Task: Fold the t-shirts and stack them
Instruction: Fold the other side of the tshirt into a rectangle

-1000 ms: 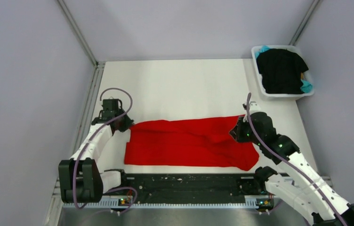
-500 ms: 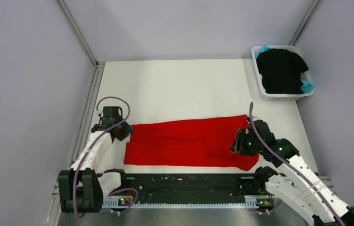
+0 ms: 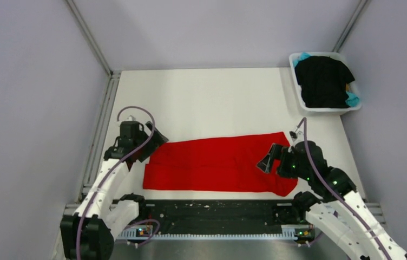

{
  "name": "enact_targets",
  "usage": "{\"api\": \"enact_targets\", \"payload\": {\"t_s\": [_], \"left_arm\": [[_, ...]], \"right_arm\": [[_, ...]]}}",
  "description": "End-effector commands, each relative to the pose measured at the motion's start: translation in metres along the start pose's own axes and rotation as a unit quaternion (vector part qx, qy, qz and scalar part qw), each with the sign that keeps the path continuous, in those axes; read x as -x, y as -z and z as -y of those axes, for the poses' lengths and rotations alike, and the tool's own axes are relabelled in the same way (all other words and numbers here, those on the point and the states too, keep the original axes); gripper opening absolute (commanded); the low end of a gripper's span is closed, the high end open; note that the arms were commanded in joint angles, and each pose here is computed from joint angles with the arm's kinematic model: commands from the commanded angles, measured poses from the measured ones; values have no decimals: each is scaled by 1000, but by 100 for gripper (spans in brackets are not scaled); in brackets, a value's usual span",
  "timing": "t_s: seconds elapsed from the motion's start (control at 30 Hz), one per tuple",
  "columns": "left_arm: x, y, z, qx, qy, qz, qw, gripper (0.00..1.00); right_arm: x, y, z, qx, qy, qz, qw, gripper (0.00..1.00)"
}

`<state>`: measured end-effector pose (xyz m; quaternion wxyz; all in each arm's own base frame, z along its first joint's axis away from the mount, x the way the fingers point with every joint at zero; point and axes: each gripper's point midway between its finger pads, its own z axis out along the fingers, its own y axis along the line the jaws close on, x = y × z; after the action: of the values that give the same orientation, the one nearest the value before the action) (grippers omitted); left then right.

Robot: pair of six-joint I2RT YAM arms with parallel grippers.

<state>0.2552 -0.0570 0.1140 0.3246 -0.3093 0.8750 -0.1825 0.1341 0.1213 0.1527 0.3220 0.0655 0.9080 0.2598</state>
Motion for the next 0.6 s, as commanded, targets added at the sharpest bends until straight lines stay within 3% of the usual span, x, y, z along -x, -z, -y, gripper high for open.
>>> {"api": "enact_targets", "payload": {"t_s": [0.0, 0.1, 0.2, 0.33, 0.57], "left_arm": [[-25, -17, 54, -81, -51, -61, 994, 99], [-47, -37, 48, -49, -62, -109, 991, 98], [-51, -51, 26, 10, -57, -115, 992, 98], [-41, -47, 5, 66, -58, -86, 992, 98], [-20, -38, -29, 141, -57, -18, 988, 99]], "right_arm": [[20, -42, -26, 50, 4, 25, 998, 99], [14, -71, -13, 16, -12, 7, 1000, 99], [2, -92, 0, -8, -25, -13, 1000, 99], [-12, -104, 6, -10, -31, -33, 999, 99], [-13, -104, 18, -23, -23, -15, 999, 99]]}}
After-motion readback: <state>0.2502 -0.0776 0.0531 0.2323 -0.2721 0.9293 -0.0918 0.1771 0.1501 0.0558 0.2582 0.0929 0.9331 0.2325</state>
